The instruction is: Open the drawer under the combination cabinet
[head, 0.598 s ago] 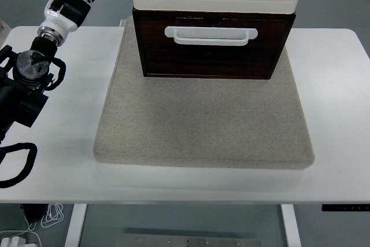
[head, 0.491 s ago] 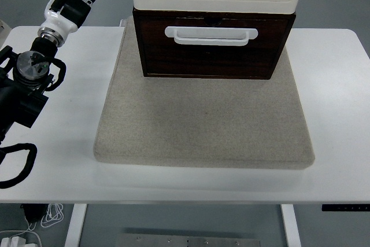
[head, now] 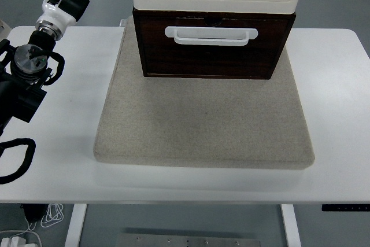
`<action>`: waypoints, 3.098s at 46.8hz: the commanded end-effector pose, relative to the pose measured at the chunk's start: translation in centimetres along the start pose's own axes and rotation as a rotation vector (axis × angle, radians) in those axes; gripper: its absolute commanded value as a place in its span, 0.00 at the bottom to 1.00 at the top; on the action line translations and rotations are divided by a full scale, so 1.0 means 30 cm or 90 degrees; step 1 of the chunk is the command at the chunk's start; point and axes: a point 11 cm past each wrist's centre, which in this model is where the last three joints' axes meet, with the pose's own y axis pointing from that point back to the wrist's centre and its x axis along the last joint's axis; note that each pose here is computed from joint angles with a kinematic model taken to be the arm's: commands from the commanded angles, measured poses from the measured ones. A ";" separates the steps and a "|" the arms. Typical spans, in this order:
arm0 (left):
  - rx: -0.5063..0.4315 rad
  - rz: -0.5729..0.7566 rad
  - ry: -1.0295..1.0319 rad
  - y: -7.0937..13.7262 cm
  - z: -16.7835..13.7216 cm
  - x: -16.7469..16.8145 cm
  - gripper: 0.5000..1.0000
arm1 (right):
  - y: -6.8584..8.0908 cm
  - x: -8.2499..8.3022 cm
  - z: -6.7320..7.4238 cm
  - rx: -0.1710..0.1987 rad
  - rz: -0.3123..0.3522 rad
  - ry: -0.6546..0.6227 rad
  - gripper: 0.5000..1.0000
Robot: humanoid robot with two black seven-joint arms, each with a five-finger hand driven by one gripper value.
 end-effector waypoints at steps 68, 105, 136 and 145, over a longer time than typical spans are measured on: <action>0.094 -0.167 -0.341 0.134 0.268 -0.200 1.00 | 0.000 0.000 0.000 0.000 0.000 0.000 0.86; 0.222 -0.375 -0.539 0.377 0.311 -0.466 1.00 | 0.000 0.000 0.000 0.000 0.000 0.000 0.86; 0.267 -0.504 -0.755 0.364 0.234 -0.687 1.00 | 0.000 0.000 0.000 0.000 0.000 0.000 0.86; 0.292 -0.518 -0.833 0.346 0.201 -0.715 1.00 | 0.000 0.000 0.000 0.000 0.000 0.000 0.86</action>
